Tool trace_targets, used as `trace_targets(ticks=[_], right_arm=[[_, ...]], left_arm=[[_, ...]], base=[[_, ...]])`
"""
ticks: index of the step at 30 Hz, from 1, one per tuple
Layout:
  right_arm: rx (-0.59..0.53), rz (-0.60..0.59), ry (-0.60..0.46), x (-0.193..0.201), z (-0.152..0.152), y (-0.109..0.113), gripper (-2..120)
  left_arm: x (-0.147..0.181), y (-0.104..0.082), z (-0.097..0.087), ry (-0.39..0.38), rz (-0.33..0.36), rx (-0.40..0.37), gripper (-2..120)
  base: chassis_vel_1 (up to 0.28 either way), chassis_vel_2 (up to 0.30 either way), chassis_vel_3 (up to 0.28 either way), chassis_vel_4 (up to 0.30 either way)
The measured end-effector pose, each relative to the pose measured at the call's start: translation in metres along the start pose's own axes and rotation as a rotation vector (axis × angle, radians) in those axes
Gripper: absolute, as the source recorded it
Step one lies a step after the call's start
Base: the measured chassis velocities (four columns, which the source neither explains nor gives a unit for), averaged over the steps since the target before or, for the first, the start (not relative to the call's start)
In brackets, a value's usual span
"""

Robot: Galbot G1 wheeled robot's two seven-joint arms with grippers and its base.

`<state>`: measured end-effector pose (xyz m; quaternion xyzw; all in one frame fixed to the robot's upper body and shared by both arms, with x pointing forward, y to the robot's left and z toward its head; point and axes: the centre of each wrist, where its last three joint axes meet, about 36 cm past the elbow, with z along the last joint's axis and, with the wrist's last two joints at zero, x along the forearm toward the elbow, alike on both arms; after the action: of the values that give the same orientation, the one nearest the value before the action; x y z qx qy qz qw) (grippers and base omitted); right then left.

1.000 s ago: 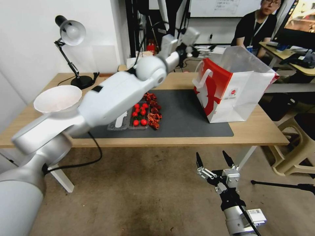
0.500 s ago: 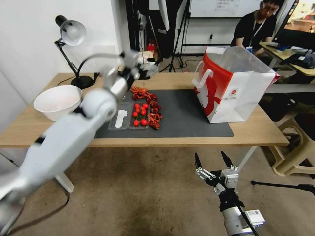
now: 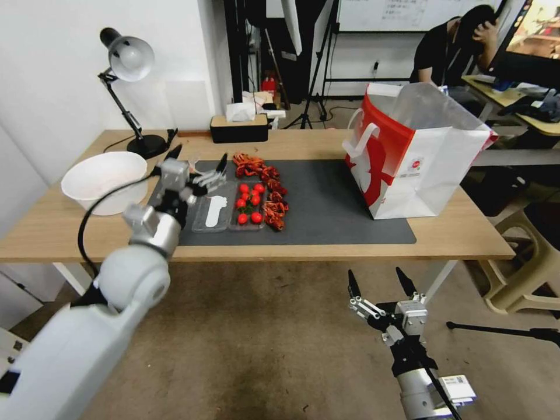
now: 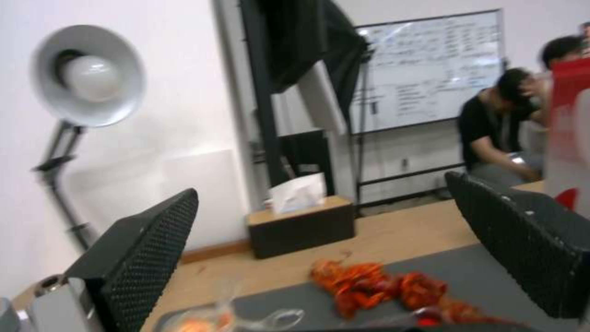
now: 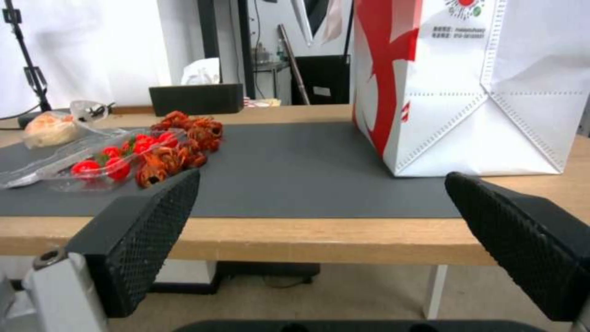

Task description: Pick up the trash from the table and place it into the takeout bag.

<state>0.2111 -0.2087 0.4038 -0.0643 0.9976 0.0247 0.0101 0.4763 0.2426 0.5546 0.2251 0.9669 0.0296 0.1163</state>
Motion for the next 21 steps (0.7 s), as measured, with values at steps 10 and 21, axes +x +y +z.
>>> trace_targets(ticks=[10,21], right_arm=[[0.006,0.026,-0.022,0.004,-0.009,-0.001,100],[0.006,0.025,-0.034,0.004,-0.011,-0.002,100]], left_arm=[[0.087,-0.034,0.024,0.047,-0.317,-0.048,100],[0.159,-0.066,0.046,0.071,-0.577,-0.118,100]], base=[[0.000,0.000,0.000,0.000],[0.000,0.000,0.000,0.000]])
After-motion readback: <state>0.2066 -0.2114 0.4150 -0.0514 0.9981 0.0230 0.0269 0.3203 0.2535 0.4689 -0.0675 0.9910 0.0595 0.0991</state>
